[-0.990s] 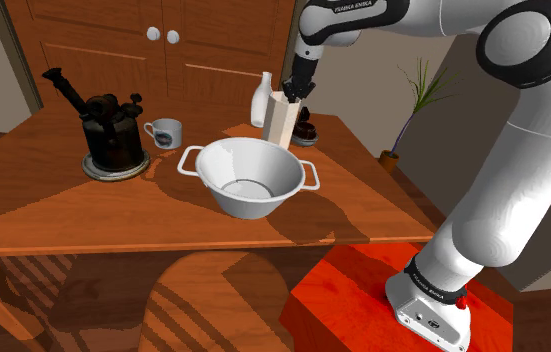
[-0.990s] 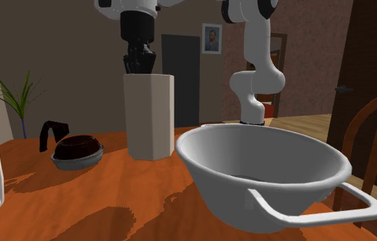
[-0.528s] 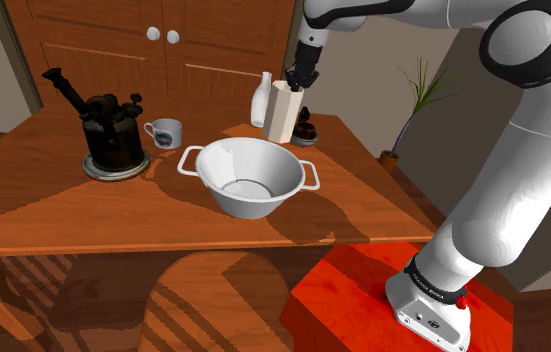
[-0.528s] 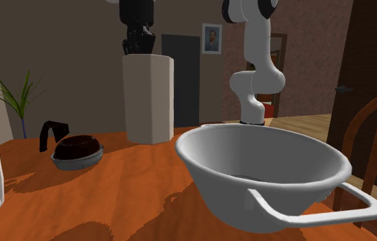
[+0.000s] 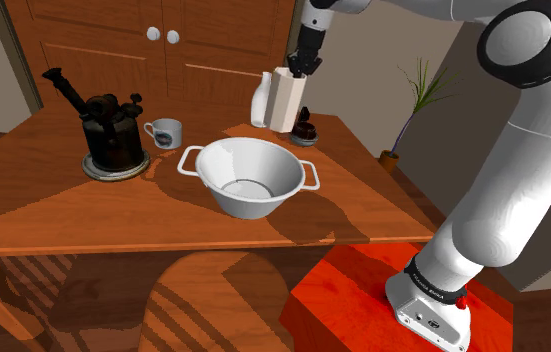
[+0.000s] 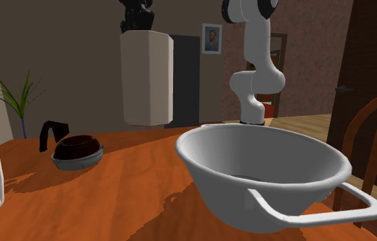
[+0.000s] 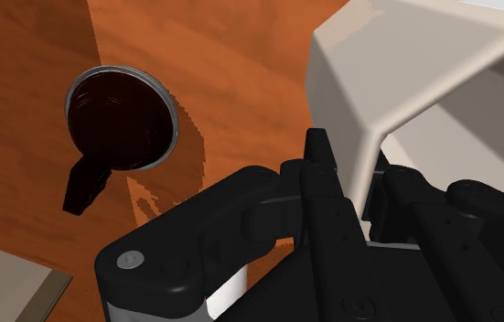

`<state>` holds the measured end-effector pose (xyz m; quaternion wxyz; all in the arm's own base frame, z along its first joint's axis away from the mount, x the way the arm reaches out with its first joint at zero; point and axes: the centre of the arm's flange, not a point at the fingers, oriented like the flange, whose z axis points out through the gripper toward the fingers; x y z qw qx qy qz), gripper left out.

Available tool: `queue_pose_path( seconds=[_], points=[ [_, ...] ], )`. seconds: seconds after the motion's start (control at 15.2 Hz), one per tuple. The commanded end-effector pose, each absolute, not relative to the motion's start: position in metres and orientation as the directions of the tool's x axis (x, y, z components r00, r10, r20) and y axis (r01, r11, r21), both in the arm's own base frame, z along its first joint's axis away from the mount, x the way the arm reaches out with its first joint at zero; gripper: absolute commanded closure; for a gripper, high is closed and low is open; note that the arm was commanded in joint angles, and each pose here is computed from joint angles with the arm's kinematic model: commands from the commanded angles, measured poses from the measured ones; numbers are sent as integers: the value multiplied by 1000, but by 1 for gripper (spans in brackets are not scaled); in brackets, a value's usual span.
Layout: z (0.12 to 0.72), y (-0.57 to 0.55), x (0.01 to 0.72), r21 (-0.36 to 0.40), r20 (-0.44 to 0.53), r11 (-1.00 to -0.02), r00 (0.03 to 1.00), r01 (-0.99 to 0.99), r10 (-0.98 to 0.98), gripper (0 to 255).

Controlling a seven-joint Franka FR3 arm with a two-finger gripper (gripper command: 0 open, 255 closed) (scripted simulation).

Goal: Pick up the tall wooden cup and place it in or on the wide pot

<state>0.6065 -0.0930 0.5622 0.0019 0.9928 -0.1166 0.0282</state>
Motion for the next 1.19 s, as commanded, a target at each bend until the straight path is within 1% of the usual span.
queue_pose_path(
  seconds=[0.0,0.4,1.12],
  points=[
    [573,-93,606,-3,57,-973,971,-232,-231,255],
    [602,-93,606,-3,57,-973,971,-232,-231,255],
    [641,36,552,-3,57,-973,971,-232,-231,255]
  ],
)
